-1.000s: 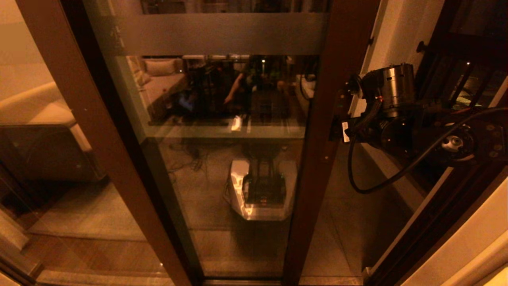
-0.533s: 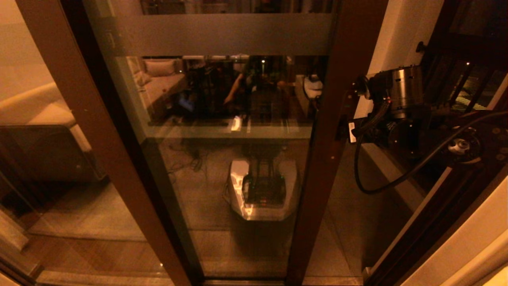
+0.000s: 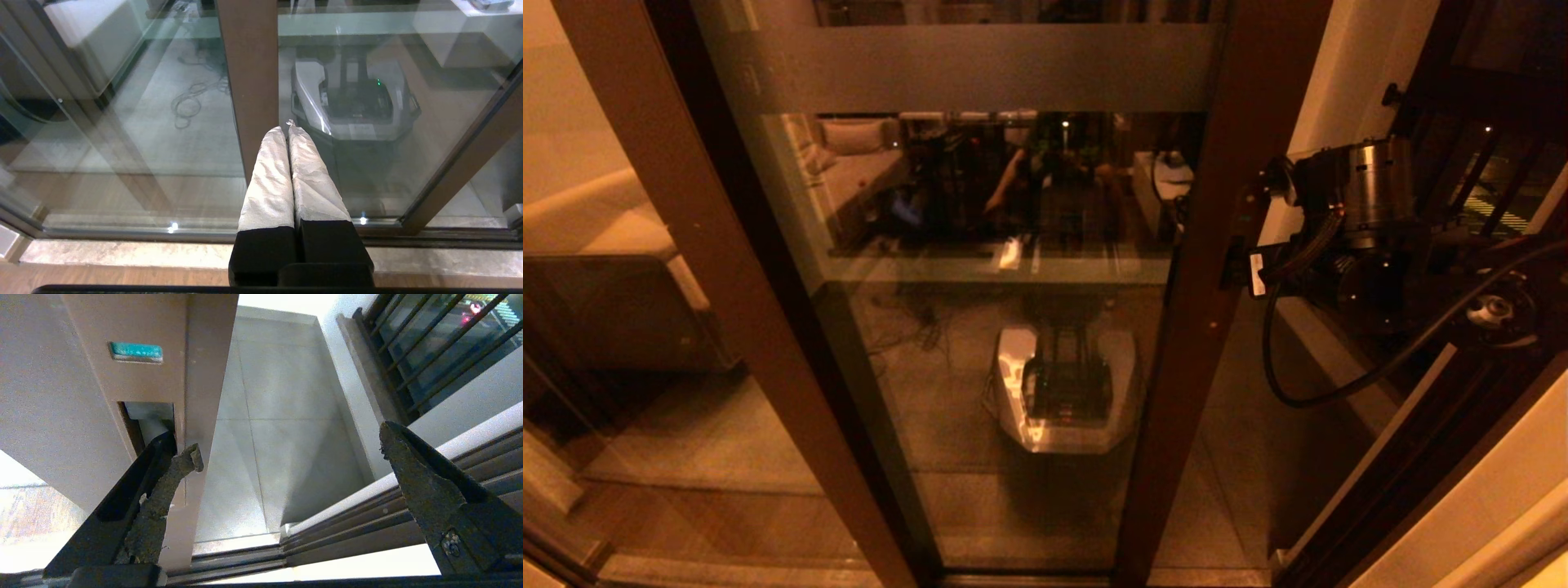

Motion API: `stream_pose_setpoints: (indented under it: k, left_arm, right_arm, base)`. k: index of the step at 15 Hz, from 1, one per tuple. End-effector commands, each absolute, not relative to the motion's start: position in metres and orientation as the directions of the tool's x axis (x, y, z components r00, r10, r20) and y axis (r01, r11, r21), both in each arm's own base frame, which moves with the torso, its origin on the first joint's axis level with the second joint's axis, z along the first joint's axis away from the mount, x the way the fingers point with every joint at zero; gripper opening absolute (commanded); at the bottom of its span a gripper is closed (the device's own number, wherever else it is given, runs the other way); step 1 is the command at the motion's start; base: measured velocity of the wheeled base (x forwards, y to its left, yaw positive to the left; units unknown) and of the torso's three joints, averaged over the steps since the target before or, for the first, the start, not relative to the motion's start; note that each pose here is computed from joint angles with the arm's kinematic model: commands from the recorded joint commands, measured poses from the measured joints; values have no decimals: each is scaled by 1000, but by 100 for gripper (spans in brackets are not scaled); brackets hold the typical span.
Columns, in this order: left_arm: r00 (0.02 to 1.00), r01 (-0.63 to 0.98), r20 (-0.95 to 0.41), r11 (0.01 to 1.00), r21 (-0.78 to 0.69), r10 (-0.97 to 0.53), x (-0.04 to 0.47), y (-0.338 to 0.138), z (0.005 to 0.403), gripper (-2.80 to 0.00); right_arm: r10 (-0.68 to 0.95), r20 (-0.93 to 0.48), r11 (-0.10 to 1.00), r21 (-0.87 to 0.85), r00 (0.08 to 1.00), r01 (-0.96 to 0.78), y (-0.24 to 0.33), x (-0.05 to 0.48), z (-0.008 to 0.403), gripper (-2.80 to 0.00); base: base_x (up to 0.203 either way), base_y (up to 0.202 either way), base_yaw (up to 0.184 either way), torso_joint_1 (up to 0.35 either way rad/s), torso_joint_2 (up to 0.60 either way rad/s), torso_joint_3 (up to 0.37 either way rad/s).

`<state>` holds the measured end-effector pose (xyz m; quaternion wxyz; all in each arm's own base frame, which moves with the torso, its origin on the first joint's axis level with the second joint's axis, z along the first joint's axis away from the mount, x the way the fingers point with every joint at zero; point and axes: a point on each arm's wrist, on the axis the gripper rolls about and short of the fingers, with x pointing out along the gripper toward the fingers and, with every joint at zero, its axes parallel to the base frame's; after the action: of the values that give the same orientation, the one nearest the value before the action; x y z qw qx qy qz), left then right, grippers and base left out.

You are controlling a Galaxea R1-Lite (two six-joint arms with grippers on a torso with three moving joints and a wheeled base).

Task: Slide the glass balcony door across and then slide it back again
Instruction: Close the slid door

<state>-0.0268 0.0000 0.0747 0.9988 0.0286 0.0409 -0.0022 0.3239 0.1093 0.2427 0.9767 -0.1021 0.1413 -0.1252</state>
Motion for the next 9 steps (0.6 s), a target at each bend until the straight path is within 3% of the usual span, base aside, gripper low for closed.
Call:
stream_pose_setpoints:
  k: [1,9]
  left_arm:
    - [997,8,-83,998,58,-3,-27,0,74,-280]
    - [997,6,-83,998,58,-2,-27,0,74,-280]
  right_arm:
    - [-279,-249,946,-240,927,220,108,322,242,0]
    - [-280,-254,943,-251,926,216,106,315,242,0]
  base:
    - [0,0,0,0,0,0]
    - [0,0,0,0,0,0]
